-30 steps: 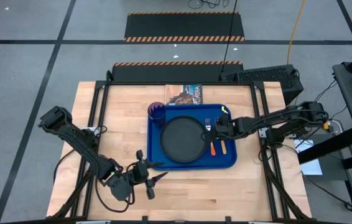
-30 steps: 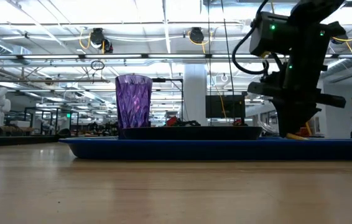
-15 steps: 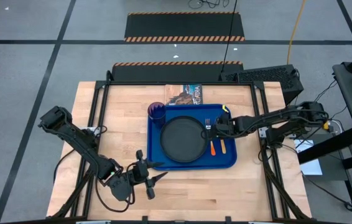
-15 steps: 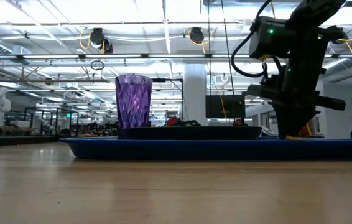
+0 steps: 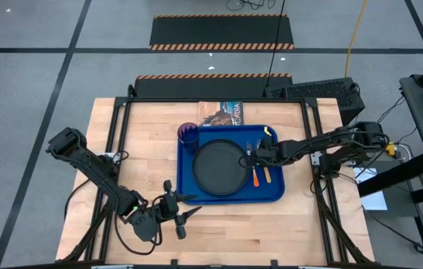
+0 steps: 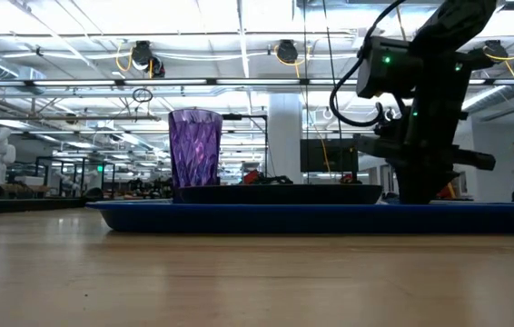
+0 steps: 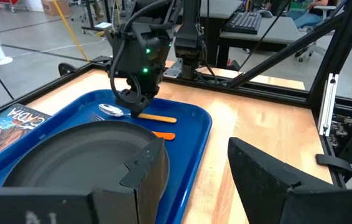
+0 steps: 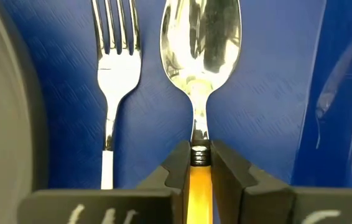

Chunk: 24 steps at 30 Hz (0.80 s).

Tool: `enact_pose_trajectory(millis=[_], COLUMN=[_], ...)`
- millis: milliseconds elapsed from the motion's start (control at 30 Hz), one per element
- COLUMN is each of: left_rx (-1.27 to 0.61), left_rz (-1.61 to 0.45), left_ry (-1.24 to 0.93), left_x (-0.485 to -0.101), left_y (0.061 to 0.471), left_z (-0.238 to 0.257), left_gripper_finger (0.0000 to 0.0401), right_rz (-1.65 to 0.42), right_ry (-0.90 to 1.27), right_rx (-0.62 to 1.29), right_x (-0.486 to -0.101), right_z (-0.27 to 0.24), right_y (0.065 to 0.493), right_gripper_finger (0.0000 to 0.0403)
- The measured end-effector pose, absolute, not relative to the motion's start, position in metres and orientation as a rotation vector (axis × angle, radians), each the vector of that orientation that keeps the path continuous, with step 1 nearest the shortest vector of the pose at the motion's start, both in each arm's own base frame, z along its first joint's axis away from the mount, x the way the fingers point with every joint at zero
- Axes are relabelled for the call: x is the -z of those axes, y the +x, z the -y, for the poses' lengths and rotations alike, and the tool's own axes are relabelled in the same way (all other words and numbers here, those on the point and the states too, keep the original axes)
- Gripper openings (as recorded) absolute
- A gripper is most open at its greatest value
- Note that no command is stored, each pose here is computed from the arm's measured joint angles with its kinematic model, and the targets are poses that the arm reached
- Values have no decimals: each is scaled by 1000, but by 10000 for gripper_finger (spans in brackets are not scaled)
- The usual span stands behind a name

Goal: Pick and place plate/cup/fork/spoon on tray
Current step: Put the yellow spoon on the blue serving tray to the right of the orange fork

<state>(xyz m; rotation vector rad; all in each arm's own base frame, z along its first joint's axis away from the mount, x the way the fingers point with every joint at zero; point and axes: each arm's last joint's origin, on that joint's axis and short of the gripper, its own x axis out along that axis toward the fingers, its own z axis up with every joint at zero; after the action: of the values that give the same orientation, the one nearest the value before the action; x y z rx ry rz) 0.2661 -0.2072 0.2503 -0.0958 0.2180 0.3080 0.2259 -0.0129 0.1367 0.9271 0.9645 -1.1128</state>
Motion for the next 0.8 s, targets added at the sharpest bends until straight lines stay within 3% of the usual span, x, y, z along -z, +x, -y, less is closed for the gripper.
enact_pose_trajectory(millis=[467, 800], left_rx=[-328, -330], left_rz=[-267, -304], left_ry=[-32, 52], left_x=[-245, -241], left_y=[267, 266], left_z=[202, 200], left_gripper_finger=[182, 182], right_rz=[-951, -914], right_ry=[869, 705], right_rx=[988, 858], right_x=[-140, -167], right_z=[4, 0], right_y=[232, 222], right_gripper_finger=[98, 103])
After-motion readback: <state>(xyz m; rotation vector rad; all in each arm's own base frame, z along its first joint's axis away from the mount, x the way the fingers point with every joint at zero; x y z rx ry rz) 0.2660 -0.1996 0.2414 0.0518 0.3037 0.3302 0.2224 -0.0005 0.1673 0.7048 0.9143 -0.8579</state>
